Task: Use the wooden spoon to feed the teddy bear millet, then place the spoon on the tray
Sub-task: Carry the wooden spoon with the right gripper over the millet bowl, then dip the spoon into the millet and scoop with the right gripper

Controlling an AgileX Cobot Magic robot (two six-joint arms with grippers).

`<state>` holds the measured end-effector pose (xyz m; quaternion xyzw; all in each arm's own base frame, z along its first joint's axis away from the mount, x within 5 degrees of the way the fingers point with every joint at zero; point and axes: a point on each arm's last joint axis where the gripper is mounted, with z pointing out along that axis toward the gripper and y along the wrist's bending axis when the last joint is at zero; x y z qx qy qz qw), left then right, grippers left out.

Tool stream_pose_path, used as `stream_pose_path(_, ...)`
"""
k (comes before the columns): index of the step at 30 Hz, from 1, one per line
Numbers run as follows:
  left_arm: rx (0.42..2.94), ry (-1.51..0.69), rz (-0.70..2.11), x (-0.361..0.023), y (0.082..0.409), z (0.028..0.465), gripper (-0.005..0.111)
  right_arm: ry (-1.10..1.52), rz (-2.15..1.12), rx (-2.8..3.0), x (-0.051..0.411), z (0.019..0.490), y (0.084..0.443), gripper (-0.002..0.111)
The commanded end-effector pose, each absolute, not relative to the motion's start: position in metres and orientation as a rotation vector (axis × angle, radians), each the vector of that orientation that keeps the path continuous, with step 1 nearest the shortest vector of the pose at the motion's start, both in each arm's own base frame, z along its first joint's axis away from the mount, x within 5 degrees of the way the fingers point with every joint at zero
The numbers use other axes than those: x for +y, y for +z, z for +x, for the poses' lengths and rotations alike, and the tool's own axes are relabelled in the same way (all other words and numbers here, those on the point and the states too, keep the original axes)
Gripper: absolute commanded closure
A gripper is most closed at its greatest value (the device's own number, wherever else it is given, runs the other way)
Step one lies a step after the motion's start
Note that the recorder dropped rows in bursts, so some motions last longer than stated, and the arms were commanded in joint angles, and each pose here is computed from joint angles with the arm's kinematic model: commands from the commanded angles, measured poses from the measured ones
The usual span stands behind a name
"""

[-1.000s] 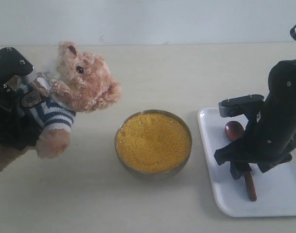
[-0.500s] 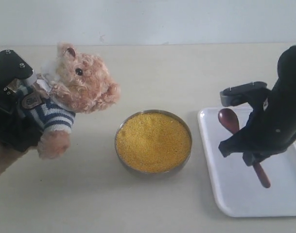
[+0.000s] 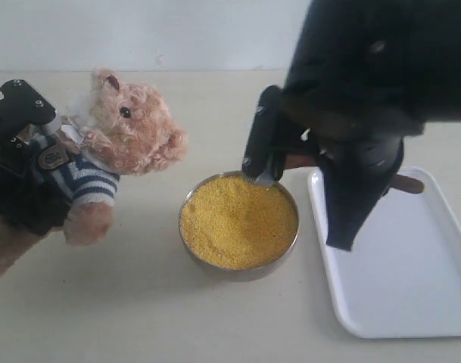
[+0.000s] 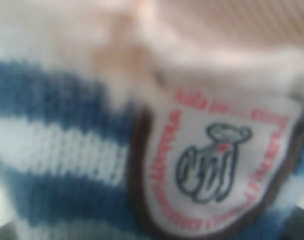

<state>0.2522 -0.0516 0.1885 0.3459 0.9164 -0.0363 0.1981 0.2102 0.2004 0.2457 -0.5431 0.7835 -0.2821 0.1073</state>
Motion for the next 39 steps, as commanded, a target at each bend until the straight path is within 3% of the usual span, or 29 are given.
stream_pose_path(1,2.548,-0.101,0.93,-0.052,0.19,0.254,0.103,-0.962,-1.818,2.12,0.23,0.198,0.225,0.109)
stream_pose_path(14,2.545,-0.113,0.906,-0.053,0.19,0.255,0.103,-1.313,-1.92,1.711,0.252,0.213,0.207,0.109)
stream_pose_path(22,2.529,-0.1,0.896,-0.053,0.191,0.257,0.103,-1.448,-2.041,1.682,0.225,0.205,0.17,0.109)
stream_pose_path(39,2.525,-0.097,0.894,-0.053,0.191,0.257,0.103,-1.31,-2.229,1.608,0.24,0.173,0.158,0.109)
